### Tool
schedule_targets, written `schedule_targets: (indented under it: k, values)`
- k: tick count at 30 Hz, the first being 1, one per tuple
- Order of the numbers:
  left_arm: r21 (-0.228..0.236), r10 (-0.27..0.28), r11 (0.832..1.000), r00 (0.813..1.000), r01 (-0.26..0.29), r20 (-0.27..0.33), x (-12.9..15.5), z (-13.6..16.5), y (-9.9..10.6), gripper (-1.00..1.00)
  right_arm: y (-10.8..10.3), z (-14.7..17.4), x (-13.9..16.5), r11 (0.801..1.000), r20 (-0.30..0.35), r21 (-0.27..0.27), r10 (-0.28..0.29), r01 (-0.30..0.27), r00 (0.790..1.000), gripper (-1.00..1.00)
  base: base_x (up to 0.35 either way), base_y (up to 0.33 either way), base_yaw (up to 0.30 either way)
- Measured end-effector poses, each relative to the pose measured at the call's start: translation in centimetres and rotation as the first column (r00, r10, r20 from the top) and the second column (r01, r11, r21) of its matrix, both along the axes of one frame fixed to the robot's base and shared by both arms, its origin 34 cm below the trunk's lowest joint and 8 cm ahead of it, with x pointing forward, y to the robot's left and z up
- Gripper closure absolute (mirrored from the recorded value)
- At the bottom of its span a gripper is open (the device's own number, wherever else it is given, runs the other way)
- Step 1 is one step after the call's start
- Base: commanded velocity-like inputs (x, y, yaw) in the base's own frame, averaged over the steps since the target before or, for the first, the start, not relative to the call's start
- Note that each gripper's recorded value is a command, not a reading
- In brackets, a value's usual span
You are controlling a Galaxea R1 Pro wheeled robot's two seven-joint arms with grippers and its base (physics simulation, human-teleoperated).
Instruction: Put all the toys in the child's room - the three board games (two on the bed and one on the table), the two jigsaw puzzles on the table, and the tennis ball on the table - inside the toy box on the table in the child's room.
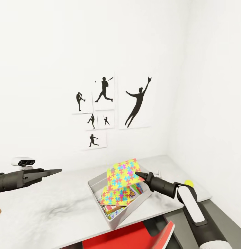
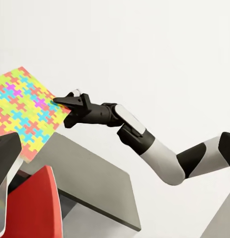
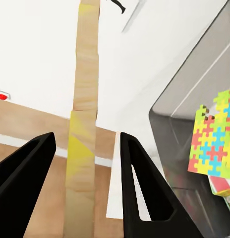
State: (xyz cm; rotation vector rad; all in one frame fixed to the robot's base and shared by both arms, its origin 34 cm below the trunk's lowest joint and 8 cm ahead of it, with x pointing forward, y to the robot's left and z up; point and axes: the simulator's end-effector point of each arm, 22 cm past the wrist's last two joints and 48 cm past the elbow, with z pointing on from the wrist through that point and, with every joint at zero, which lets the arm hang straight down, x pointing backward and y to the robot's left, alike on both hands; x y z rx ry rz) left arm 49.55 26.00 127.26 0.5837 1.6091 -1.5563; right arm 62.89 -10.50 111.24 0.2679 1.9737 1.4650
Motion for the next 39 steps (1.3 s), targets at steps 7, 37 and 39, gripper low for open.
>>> schedule_targets:
  k: [7, 37, 39]
  values:
    - [-0.016, -0.007, 1.0, 1.0, 0.007, -0.002, 0.0, -0.1, -0.6, -1.0, -0.9, -1.8, 3.9, 0.999, -0.091, -0.05, -0.012, 0.007, 0.996, 1.0, 0.0, 0.0, 0.0]
    - [-0.028, -0.012, 1.0, 1.0, 0.012, -0.003, 0.0, -0.1, -0.9, -1.0, -0.2, -6.4, 5.7, 0.97, -0.205, -0.239, 0.001, -0.051, 0.979, 1.0, 0.0, 0.0, 0.0]
    - [-0.028, -0.012, 1.0, 1.0, 0.012, -0.003, 0.0, -0.1, -0.9, -1.0, 0.0, -6.5, 5.7, 0.968, -0.204, -0.246, 0.003, -0.054, 0.979, 1.0, 0.0, 0.0, 0.0]
